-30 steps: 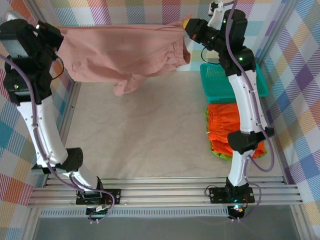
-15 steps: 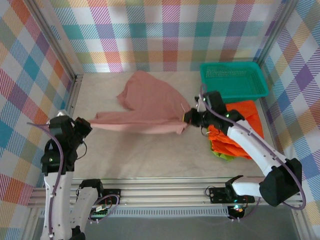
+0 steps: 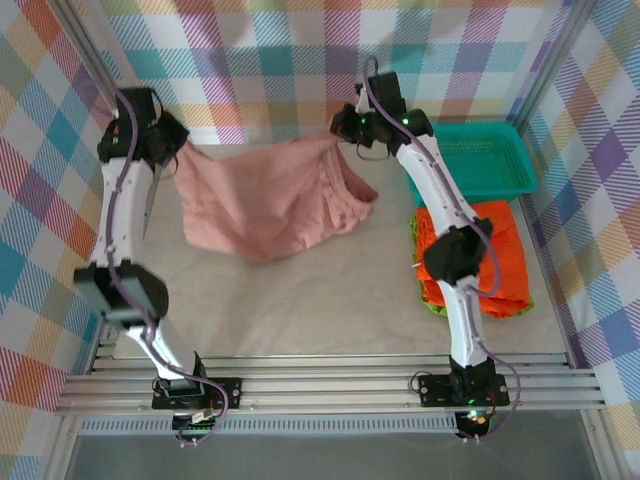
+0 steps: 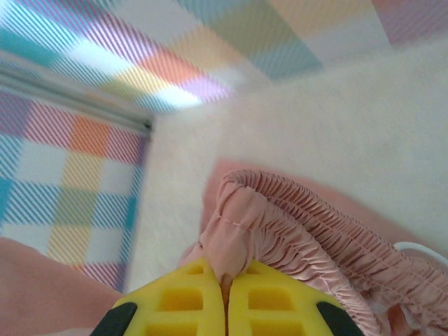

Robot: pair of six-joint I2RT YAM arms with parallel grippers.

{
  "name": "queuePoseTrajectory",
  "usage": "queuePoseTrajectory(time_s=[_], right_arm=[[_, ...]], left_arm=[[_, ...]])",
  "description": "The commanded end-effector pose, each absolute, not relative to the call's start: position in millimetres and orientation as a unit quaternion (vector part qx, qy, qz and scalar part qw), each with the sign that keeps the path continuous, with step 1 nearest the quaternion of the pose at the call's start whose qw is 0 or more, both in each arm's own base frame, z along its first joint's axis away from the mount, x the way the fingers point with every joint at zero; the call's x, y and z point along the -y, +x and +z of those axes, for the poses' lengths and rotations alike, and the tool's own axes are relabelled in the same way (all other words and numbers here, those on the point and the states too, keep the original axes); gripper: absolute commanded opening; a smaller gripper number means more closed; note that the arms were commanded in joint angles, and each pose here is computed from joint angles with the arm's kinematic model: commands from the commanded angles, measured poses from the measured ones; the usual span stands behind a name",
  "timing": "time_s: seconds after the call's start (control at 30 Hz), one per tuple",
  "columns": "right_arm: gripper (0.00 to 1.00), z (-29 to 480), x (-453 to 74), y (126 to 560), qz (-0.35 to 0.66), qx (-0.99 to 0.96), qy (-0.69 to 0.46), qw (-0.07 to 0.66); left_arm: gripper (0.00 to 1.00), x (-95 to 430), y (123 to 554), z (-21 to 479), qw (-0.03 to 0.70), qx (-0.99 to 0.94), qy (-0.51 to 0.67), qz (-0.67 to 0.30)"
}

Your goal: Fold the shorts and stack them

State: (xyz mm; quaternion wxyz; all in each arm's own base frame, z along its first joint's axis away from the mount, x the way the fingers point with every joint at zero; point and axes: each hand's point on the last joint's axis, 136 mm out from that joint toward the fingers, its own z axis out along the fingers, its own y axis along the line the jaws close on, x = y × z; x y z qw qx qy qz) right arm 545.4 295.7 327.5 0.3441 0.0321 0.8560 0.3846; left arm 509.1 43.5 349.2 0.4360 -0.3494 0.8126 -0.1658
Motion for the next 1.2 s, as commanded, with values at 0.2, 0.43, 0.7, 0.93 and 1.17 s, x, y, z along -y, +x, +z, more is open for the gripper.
queuePoseTrajectory(time_s=[0.2,0.43,0.7,0.93,1.17], right_arm=[[0.0,542.5,-243.5,481.5,0.471,-0.681,-0.071,0.556],[0.0,499.7,-239.9,459.6,0.431,-0.721,-0.13,0.528],[0.0,348.8,-225.1,420.0,0.389,-0.802,-0.12,0.437],[0.0,219.8,-213.4,327.3,0.383,-0.883,-0.031,0.271],[0.0,151.6,-223.5,234.9,0.366,-0.919,0.006,0.144]], left_arm=[[0.0,-41.9,421.7,612.1,0.696,-0.649,-0.238,-0.195],[0.0,-34.3,358.5,580.6,0.728,-0.622,-0.216,-0.192],[0.0,-13.8,301.8,409.1,0.649,-0.697,-0.233,-0.199],[0.0,-31.6,233.4,313.7,0.589,-0.739,-0.302,-0.127],[0.0,-56.9,198.1,318.4,0.577,-0.747,-0.328,-0.039]])
